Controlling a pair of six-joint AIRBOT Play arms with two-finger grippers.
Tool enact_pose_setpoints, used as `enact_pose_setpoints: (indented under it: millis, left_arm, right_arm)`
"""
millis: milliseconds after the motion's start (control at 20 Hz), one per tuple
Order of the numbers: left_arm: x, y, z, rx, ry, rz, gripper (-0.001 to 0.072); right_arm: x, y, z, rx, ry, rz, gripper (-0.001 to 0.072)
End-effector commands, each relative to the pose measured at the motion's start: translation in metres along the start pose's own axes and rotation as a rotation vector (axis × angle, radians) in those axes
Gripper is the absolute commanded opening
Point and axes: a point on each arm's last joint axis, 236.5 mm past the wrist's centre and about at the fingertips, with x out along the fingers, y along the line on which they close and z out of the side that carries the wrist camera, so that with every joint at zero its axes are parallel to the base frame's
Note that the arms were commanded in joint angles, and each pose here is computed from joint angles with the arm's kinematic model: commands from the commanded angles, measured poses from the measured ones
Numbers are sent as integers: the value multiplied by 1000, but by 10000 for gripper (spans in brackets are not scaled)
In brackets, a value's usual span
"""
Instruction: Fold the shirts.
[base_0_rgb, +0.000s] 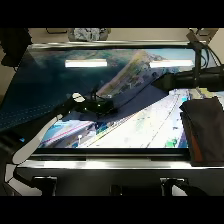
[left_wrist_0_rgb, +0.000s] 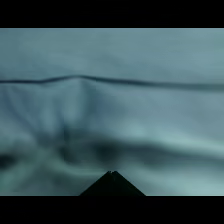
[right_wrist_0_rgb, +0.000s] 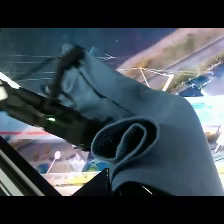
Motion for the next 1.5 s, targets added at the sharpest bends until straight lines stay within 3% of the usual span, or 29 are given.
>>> enact_pose_setpoints:
  millis: [0, 200, 350, 700, 1000, 1050, 1150, 1300, 1450]
  left_arm:
    - [40, -19, -4, -105, -17, -111, 28]
    - [73, -47, -14, -152, -6, -219, 27]
    - [46, -50, 7, -56, -56, -216, 24]
    - [-208, -20, 104, 57, -455, -126, 24]
    - [-393, -19, 72, 144, -781, -21, 25]
    - [-408, -23, 64, 156, -822, -11, 26]
    - [-423, -27, 52, 169, -866, 1, 25]
    - [-422, -24, 45, 162, -870, 4, 26]
    - [-415, -11, 44, 154, -860, 19, 26]
  right_arm:
    - [-25, 37, -3, 0, -10, 9, 45]
    - [-31, 42, 0, 4, -34, -4, 45]
    - [-20, 23, 14, 34, -79, -36, 44]
    - [130, 54, 34, 75, -109, 97, 44]
    - [286, 100, -22, 259, -52, 168, 46]
    - [304, 103, -33, 295, -42, 170, 92]
    - [324, 107, -47, 327, -29, 183, 694]
    - [301, 99, -46, 186, 18, 220, 671]
    - [238, 27, -42, 72, 112, 110, 671]
